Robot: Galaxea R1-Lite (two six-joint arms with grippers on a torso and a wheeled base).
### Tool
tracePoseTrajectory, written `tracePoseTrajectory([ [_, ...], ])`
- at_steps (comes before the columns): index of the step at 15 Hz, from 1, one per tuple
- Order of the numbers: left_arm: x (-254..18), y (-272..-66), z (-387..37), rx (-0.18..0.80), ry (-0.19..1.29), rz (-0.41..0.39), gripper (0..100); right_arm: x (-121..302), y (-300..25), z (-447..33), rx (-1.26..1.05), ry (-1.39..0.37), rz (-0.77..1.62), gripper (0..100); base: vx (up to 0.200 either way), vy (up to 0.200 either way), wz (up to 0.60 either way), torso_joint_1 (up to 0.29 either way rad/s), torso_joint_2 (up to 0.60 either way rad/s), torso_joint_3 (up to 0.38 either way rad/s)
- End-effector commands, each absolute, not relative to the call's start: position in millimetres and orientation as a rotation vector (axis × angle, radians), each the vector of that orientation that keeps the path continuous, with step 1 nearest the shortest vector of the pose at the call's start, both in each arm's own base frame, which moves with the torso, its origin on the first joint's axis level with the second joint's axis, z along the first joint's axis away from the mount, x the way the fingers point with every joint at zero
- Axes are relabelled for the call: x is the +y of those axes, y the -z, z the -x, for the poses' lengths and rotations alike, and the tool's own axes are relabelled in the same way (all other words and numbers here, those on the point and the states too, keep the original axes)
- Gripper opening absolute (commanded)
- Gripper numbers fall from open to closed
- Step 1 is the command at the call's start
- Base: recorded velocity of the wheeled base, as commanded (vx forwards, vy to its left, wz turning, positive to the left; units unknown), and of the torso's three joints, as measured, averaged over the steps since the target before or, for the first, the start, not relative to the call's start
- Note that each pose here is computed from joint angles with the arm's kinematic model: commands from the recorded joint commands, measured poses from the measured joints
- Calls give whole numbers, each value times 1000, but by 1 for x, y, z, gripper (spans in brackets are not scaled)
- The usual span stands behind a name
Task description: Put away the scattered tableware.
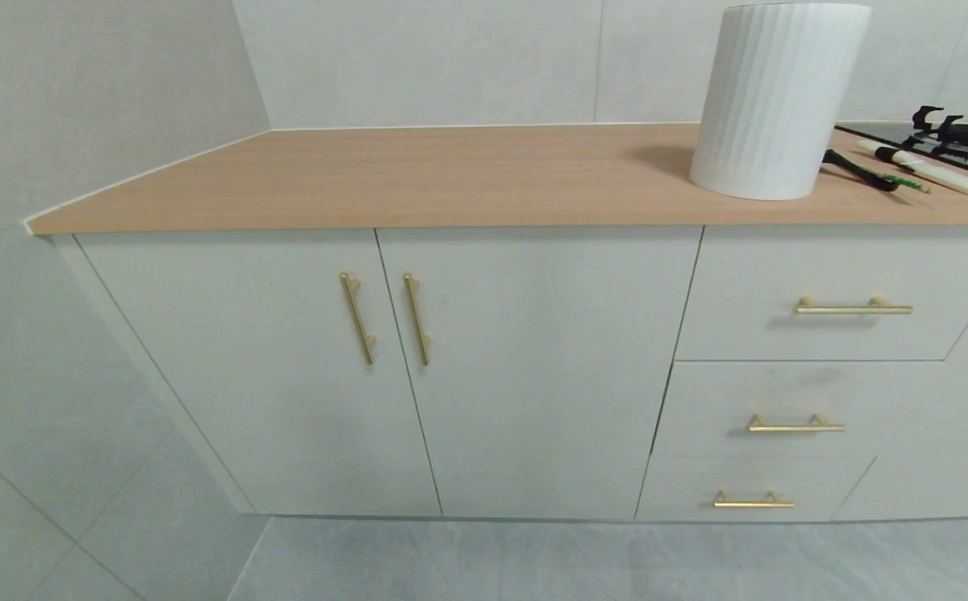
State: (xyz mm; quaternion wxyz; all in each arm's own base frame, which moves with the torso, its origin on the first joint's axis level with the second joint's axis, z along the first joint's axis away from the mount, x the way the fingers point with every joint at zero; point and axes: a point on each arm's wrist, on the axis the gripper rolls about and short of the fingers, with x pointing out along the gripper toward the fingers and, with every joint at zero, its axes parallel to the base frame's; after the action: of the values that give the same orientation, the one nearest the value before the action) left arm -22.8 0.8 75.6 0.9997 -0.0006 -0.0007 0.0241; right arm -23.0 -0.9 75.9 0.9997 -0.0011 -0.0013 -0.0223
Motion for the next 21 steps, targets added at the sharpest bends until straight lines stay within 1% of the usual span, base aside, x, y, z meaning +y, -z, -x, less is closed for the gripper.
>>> tracePoseTrajectory([
  [1, 1, -76, 23, -2, -49, 2, 100, -1, -76, 23, 0, 44, 3, 100, 0, -200, 0, 7, 7, 7],
  [8, 1, -76, 23, -3, -49, 5, 100, -1, -76, 23, -1, 44, 3, 100, 0, -200, 0, 0, 4, 3],
  [17, 1, -76, 23, -2, -49, 5, 100, -1, -76, 23, 0, 44, 3, 100, 0, 0, 0, 0, 0, 0],
  [20, 1, -76, 23, -3, -51, 6, 100, -1, -76, 23, -1, 44, 3, 100, 200, 0, 0, -2, 4, 5],
  [21, 1, -76, 23, -3, -51, 6, 100, -1, -76, 23, 0, 44, 3, 100, 0, 0, 0, 0, 0, 0],
])
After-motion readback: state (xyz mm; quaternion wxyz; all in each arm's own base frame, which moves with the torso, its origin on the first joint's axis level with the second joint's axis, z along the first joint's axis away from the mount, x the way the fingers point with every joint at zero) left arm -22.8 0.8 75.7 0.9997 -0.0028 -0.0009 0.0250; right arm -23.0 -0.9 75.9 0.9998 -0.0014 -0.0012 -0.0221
